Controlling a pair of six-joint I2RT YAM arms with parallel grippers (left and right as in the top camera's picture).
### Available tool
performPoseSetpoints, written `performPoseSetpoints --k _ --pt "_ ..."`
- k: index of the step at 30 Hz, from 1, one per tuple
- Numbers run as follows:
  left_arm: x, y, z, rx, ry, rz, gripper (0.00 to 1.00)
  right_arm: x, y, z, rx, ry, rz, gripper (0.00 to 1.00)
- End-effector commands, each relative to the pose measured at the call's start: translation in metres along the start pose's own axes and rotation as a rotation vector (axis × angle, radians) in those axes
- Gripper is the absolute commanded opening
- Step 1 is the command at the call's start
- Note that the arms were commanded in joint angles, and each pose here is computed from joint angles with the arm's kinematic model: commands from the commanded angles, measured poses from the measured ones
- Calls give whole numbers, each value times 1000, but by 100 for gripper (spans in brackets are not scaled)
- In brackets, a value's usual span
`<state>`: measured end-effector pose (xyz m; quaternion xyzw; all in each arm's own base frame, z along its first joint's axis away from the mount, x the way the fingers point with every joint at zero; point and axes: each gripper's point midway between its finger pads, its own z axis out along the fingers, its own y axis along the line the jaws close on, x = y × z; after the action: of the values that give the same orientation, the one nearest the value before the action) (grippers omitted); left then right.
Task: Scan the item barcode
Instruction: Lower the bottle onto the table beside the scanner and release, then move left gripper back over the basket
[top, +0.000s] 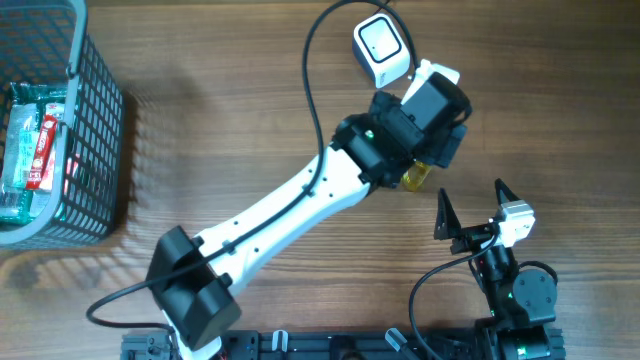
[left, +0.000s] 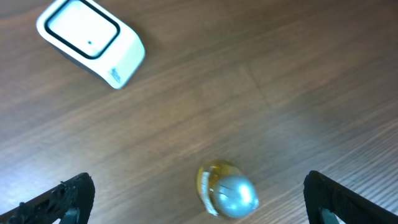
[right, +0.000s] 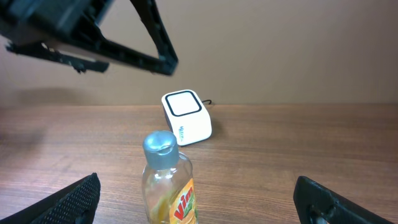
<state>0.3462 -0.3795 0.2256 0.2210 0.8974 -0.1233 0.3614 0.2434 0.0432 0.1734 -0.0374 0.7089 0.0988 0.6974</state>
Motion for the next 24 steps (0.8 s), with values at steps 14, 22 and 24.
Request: performPoseSetpoints --k 14,22,24 --pt "-61 329 -231 -525 -390 -418 100 -2 -2 0 10 -8 -8 100" --pt "22 456 -311 -849 -407 -811 100 -2 -2 0 10 -8 -8 100" --pt "40 473 -327 -899 -435 -918 100 -2 -2 0 10 -8 -8 100"
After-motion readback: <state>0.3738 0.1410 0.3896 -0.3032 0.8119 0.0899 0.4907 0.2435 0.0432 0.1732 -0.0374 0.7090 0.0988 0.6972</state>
